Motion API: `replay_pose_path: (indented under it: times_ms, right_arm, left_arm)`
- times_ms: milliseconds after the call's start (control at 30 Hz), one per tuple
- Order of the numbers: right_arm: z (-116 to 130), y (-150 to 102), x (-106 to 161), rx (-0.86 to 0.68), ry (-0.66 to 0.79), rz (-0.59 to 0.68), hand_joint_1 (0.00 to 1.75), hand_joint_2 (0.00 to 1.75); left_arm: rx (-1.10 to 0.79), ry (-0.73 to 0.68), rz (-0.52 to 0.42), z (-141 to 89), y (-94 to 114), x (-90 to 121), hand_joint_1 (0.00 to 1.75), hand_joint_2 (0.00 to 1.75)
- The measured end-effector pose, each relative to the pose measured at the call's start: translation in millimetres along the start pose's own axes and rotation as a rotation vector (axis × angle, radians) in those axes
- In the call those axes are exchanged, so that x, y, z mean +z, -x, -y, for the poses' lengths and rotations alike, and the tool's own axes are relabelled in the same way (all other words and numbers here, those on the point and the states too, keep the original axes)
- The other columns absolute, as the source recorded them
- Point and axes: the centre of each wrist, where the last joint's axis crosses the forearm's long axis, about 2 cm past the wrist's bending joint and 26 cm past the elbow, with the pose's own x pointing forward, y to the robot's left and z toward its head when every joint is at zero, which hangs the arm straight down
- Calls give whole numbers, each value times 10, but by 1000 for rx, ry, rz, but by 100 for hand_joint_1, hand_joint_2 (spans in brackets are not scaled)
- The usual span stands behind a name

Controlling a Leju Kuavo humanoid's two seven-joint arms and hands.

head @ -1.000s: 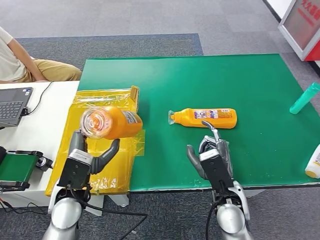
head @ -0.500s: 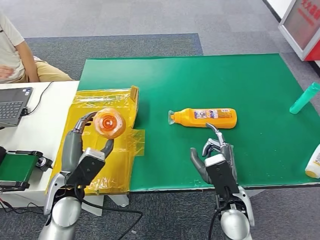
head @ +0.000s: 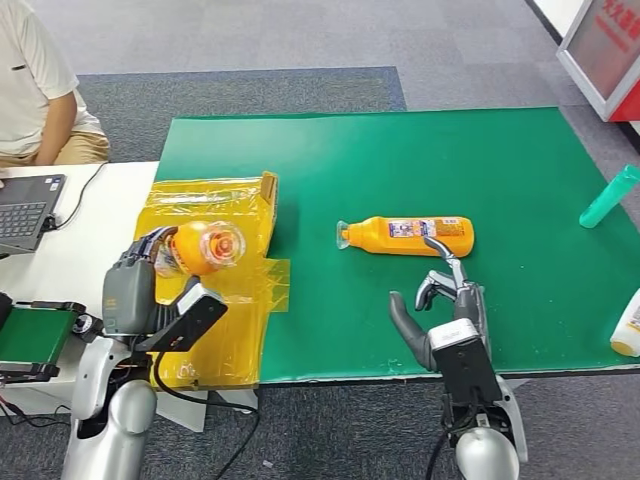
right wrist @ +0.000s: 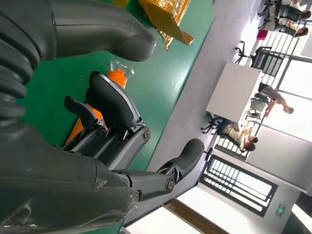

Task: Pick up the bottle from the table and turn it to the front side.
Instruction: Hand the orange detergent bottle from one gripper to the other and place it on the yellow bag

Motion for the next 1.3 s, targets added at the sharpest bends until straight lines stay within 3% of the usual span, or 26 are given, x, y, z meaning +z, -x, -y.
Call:
replay_pose_path:
  times_ms: [333, 467, 633, 767, 1300]
  right_arm:
    - [48, -50, -12, -16, 5, 37, 175, 175]
    - [111, -93, -8, -22, 28, 68, 175, 175]
    - [182, -154, -11, -21, 54, 104, 175, 175]
    - [223, -194, -4, -16, 67, 126, 175, 175]
    - [333, -269, 72, 13, 91, 159, 175, 175]
  left_arm:
    - [-318, 121, -98, 211, 152, 20, 175, 175]
    - [-372, 143, -159, 263, 264, 47, 175, 175]
    - [-437, 167, -165, 308, 296, 40, 175, 175]
    - [-478, 201, -141, 385, 290, 60, 0, 175]
    - [-437, 241, -29, 483, 241, 166, 0, 175]
